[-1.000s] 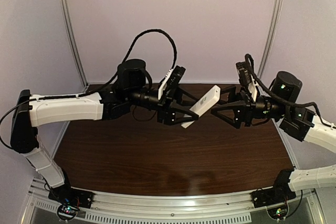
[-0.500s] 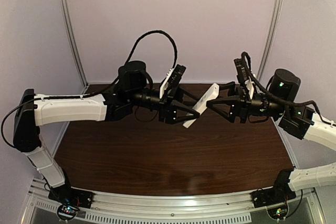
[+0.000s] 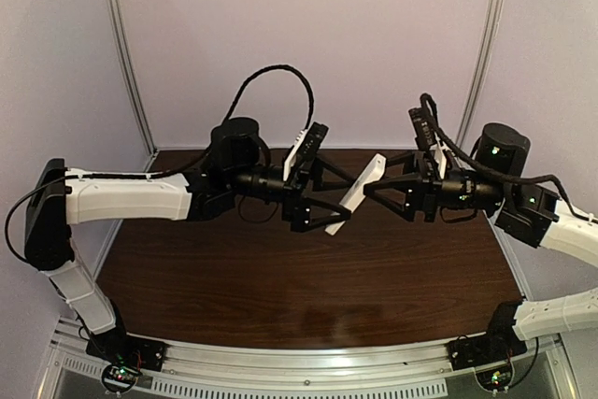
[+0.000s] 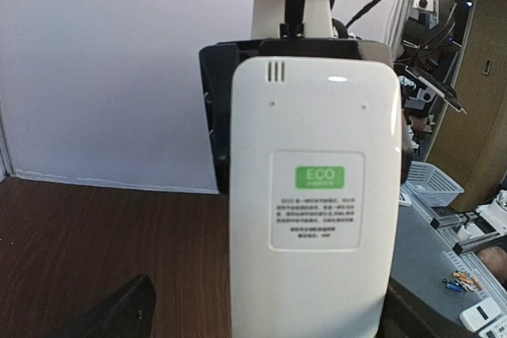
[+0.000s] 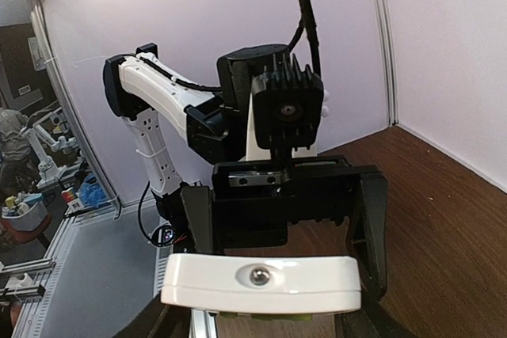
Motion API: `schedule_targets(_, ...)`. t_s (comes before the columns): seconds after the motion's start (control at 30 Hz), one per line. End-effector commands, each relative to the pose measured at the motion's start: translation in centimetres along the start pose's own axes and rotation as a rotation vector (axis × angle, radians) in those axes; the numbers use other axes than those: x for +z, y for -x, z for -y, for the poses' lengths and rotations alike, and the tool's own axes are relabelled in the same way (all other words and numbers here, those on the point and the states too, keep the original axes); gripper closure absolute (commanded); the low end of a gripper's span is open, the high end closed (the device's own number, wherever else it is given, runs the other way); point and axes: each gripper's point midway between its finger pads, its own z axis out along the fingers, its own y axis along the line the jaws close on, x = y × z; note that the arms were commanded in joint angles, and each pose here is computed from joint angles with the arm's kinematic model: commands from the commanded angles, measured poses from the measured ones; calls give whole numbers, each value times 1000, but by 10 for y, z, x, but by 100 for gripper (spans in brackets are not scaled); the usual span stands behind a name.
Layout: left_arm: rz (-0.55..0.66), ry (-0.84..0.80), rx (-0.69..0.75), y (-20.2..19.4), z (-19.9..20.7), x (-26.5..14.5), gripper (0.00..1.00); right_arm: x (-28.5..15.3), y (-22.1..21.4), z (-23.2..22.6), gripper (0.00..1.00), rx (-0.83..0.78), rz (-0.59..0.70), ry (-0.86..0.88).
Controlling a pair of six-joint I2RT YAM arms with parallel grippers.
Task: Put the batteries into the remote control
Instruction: Pass from the left arm to the right, then place the remote control at the center of the board.
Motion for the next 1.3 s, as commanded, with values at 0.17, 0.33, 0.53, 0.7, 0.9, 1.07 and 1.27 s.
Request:
schedule_targets(0.17, 28, 450, -120, 0, -77, -88, 3, 10, -23, 61, 100, 168, -189, -324)
schedule_targets(0.33, -63, 843, -233, -8, -120, -151, 3, 24, -88, 94, 100, 334, -437, -453)
schedule_targets(0.53, -92, 996, -274, -17, -122, -182, 3, 29, -152, 113, 100, 438, -673, -573)
schedule_targets(0.7, -122, 1048, -343, -38, -131, -195, 2, 33, -184, 124, 100, 445, -808, -638)
schedule_targets(0.9, -111, 1145, -359, -43, -135, -220, 3, 42, -224, 144, 100, 464, -958, -699)
schedule_targets(1.07, -86, 1249, -405, -49, -137, -252, 2, 52, -253, 149, 100, 459, -1087, -717)
schedule_targets(1.27, -75, 1312, -401, -58, -133, -276, 2, 63, -279, 157, 98, 454, -1144, -733)
